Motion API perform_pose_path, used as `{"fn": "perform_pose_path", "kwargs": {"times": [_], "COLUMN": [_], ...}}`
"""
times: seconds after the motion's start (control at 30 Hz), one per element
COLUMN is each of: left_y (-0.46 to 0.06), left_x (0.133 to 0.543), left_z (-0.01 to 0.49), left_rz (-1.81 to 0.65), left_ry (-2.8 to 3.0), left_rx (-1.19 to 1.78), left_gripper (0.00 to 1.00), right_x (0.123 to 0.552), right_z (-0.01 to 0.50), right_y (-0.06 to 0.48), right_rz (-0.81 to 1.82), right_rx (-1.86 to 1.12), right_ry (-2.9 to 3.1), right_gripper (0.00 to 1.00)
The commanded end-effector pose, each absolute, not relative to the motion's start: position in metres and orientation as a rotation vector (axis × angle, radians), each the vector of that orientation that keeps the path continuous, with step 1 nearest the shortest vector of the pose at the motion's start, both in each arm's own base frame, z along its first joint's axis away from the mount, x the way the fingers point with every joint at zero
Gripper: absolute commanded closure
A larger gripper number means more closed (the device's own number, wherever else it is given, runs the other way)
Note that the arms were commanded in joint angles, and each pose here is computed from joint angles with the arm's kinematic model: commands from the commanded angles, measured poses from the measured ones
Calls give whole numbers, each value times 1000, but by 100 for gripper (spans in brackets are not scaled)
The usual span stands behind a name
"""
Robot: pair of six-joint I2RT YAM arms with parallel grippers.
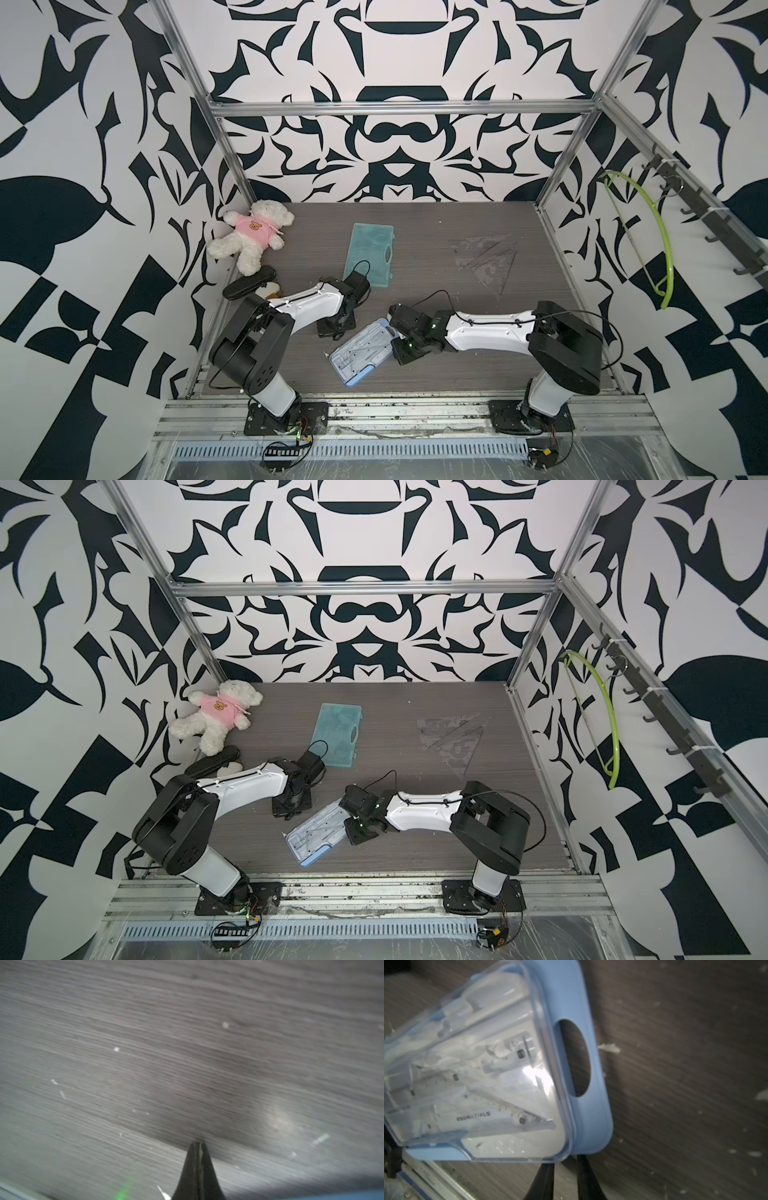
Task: Open the ruler set and take out the ruler
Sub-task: Adjust the ruler set box at the center of the board.
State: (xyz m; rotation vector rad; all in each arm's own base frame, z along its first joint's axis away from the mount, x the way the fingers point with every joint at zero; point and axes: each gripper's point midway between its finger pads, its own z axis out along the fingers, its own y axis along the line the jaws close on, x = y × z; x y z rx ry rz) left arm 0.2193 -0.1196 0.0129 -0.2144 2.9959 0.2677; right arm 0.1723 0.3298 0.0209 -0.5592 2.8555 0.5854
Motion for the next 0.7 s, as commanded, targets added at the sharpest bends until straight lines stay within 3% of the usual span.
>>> {"fn": "perform_pose_path", "kwargs": {"times": [0.0,0.27,0.67], "left_y": [-142,-160,-196], "left_x": [191,186,215], "left_z": [-11,-14,-5], "left_rz": [196,163,64], "left_ry": [3120,3130,3101], "left_rx": [-164,-105,-40], "left_gripper": [95,95,95], "right_x": [191,220,262], "right_z": [22,24,26], "right_y": [333,348,331], "right_rz": [596,642,727], "right_rx": [-556,-541,-373], "right_ry": [2842,2835,2831], "right_gripper": [78,78,78]}}
